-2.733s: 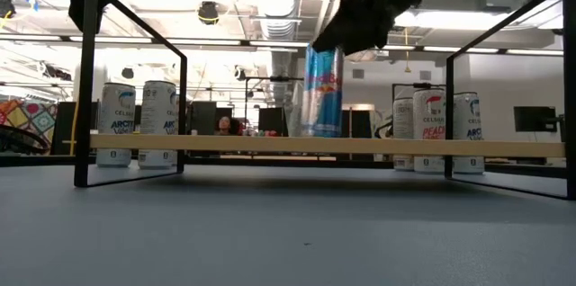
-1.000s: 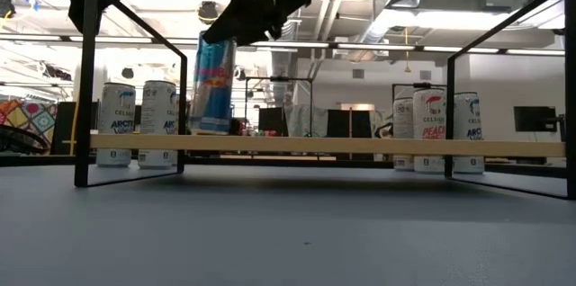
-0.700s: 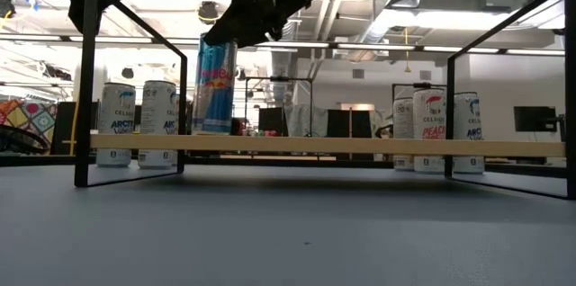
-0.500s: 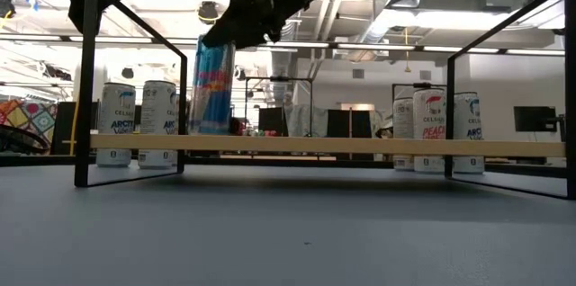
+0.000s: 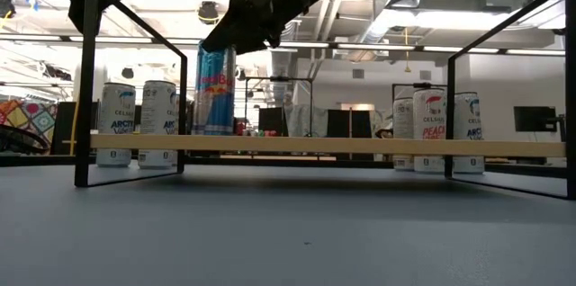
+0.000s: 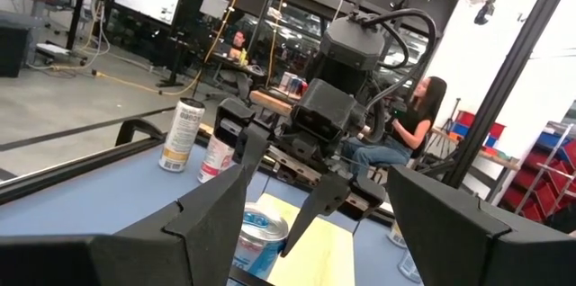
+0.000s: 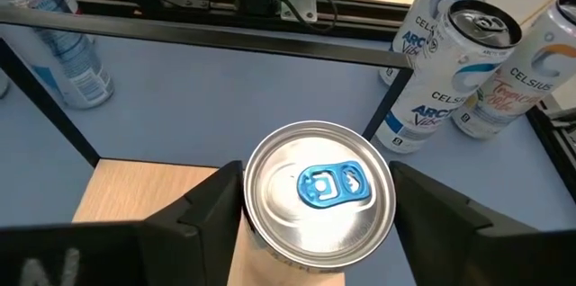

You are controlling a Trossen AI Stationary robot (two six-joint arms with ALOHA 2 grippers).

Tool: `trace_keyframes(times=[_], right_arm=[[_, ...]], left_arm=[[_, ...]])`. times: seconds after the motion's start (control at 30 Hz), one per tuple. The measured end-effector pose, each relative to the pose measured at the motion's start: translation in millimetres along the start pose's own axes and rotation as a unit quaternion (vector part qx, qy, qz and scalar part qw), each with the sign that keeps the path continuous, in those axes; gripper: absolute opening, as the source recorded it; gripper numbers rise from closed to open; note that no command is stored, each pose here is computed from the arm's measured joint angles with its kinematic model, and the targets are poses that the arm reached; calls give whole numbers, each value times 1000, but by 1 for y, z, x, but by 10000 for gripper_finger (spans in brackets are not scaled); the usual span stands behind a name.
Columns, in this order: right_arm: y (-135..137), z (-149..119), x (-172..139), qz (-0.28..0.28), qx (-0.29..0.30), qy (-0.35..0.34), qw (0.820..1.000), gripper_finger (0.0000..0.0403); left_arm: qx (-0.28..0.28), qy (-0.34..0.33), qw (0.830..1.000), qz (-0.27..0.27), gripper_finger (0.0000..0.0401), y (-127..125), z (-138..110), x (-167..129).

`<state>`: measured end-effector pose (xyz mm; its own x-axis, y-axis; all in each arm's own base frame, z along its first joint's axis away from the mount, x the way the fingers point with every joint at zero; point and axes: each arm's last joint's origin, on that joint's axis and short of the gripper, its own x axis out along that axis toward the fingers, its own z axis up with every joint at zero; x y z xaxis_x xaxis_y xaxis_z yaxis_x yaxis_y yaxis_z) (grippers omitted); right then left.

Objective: Place canned beverage on shelf
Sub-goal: Put the top right blue soda can on the shelf, then put the right blue soda can on the shelf aligned with the other blue soda can

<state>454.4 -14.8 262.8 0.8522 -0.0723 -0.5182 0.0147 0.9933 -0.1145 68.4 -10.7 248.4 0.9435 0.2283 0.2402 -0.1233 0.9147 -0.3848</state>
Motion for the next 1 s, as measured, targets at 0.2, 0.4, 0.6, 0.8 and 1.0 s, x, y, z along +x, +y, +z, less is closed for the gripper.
trace_keyframes(times=[0.2,0.4,0.6,0.8,1.0], right_arm=[[0,1,0,0,-3,-8,1000,261],[0,3,0,0,-3,-18,1000,261],[0,16,-11,0,-26,-17,1000,261],[2,61,-60,11,-47,7,999,261],[38,75,-130,31,-31,154,987,261]], left_arm=[[0,0,1000,0,256,0,0,0],[0,0,1000,0,256,0,0,0],[0,0,1000,-1,256,0,0,0],[-5,0,1000,-4,256,0,0,0],[-4,2,1000,-8,256,0,0,0]])
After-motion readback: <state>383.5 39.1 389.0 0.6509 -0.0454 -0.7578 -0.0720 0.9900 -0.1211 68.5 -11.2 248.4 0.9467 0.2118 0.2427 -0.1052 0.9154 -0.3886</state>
